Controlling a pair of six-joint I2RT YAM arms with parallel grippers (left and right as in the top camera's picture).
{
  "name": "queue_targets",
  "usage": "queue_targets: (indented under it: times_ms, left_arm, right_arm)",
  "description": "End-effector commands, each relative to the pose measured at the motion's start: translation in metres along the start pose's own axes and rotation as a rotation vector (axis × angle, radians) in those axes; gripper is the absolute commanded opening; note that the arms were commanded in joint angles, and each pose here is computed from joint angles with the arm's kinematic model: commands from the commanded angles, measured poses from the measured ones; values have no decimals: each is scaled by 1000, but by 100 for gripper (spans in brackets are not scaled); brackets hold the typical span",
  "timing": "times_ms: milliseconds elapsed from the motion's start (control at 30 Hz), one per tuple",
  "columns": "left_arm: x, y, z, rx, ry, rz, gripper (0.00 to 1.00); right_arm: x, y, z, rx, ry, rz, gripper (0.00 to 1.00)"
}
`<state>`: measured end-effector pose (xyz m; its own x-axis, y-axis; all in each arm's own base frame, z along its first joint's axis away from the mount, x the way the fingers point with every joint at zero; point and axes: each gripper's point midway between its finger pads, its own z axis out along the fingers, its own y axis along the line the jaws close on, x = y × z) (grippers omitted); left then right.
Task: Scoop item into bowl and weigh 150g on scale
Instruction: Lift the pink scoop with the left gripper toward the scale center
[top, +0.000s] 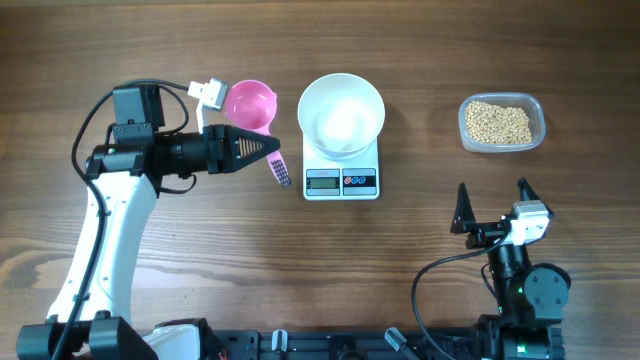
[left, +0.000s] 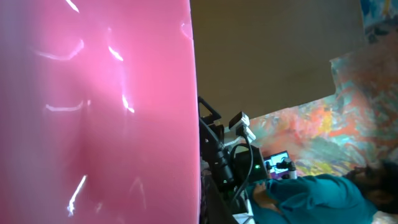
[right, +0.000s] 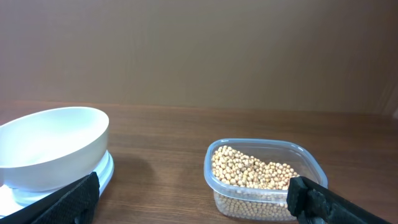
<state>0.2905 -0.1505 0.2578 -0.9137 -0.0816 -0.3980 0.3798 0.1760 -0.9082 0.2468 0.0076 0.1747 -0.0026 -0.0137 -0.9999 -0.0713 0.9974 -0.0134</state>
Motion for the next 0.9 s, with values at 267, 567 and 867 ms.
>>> queue_targets:
  times_ms: [267,567,867]
  left_arm:
    - [-10,6,10,-95,-10,3,4]
    - [-50,-34,37,-8,-63,125,4]
    - [-74,-47,32,1,-146,134,4]
  right_arm:
    - [-26,63,-14,-399,47,778,100]
    - [-100,80,-42,-667,-56,1147,100]
    - [-193,79,-43,-576,-93,767,99]
